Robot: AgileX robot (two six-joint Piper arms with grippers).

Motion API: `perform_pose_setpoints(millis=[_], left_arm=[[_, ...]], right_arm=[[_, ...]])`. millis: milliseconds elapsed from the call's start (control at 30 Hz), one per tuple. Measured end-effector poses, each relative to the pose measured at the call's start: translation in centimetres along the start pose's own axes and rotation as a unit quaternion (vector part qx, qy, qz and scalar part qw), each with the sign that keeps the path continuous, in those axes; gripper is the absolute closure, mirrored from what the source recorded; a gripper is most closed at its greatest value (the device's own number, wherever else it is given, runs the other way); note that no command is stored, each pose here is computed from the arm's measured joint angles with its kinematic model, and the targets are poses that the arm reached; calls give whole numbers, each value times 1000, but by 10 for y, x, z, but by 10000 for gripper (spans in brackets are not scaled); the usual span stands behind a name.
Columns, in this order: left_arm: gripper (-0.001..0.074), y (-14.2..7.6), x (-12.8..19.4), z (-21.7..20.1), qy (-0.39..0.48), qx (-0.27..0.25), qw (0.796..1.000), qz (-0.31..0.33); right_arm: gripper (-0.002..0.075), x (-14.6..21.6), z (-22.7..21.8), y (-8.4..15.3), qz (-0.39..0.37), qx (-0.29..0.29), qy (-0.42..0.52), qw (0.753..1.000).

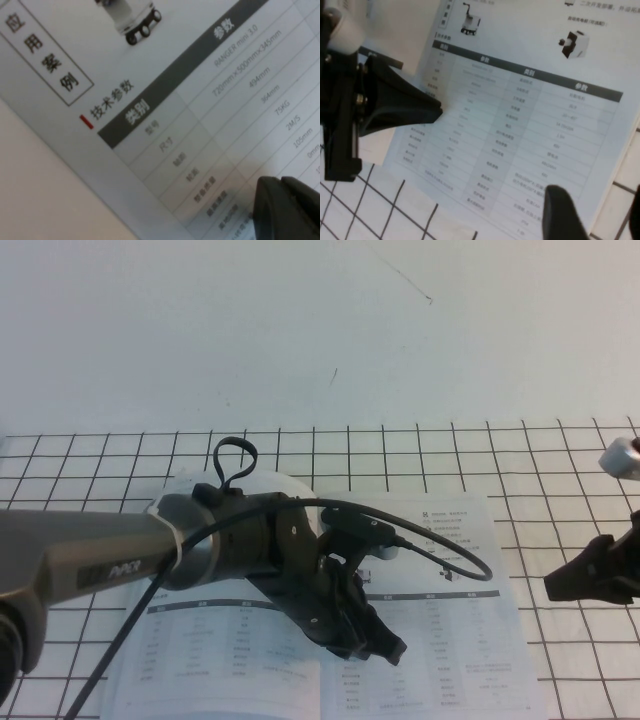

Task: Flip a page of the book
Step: Open the closed book

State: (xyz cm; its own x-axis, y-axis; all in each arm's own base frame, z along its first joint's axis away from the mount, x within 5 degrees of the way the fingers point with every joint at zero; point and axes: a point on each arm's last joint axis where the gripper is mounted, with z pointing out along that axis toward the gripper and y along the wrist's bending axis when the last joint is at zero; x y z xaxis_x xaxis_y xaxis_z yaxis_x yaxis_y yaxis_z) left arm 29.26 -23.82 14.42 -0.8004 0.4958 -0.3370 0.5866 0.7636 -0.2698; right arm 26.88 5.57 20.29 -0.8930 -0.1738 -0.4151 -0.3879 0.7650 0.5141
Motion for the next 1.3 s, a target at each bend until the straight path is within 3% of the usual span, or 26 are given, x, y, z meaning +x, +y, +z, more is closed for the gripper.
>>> perform_pose_setpoints(millis=[333,667,1300], left_arm=[[738,0,-1,1,1,2,1000,7],[738,0,-1,1,2,2,1000,7],[738,0,-1,1,2,2,1000,9]], right_arm=[[390,2,41,-5,-13,1,43,999],[383,-2,62,-17,-13,56,25,998],[382,1,87,-29,9,24,16,1000]])
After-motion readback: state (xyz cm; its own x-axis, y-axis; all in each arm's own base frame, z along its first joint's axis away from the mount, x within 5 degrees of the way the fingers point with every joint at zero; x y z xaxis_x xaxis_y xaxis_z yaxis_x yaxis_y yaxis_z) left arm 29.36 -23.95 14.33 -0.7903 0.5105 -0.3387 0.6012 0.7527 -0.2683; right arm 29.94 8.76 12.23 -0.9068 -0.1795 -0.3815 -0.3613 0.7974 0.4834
